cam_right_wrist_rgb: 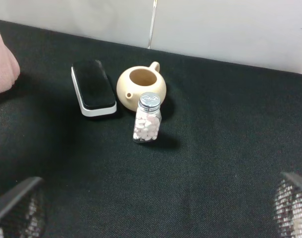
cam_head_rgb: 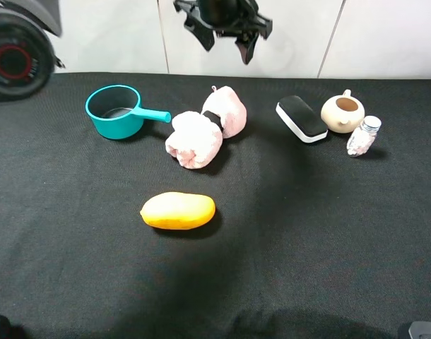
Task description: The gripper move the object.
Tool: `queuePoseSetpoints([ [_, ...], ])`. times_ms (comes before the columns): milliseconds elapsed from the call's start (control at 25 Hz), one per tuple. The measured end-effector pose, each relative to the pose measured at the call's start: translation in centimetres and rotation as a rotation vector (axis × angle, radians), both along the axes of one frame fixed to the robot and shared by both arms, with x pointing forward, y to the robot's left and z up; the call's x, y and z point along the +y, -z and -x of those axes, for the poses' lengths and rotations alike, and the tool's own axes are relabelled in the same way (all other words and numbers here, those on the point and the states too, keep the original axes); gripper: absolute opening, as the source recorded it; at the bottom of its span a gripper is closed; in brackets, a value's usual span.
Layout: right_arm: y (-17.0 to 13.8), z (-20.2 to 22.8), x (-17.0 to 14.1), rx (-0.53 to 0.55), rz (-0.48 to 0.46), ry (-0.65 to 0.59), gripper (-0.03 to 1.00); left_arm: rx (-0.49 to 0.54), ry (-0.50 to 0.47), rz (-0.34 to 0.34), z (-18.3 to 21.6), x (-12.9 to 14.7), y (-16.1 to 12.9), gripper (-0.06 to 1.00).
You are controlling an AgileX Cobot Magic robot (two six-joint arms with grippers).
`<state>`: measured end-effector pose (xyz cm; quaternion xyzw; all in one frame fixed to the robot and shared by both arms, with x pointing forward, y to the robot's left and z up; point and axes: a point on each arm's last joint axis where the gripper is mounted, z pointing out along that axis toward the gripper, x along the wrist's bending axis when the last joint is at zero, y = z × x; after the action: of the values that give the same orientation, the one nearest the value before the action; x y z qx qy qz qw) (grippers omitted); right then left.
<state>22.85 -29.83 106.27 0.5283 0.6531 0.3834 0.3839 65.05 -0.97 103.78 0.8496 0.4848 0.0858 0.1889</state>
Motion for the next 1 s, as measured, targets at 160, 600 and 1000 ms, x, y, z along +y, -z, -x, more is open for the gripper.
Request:
queuePoseSetpoints([
  [160, 0.0, 0.0, 0.0, 0.0, 0.0, 0.0, 0.69, -0.049, 0.012, 0.03, 0.7, 0.5, -3.0, 0.8],
  [600, 0.0, 0.0, 0.0, 0.001, 0.0, 0.0, 0.69, -0.071, 0.01, -0.123, 4.7, 5.0, -6.5, 0.8],
  [1000, 0.0, 0.0, 0.0, 0.001, 0.0, 0.0, 0.69, -0.005, -0.047, -0.215, 11.5, 12.1, -7.9, 0.8],
])
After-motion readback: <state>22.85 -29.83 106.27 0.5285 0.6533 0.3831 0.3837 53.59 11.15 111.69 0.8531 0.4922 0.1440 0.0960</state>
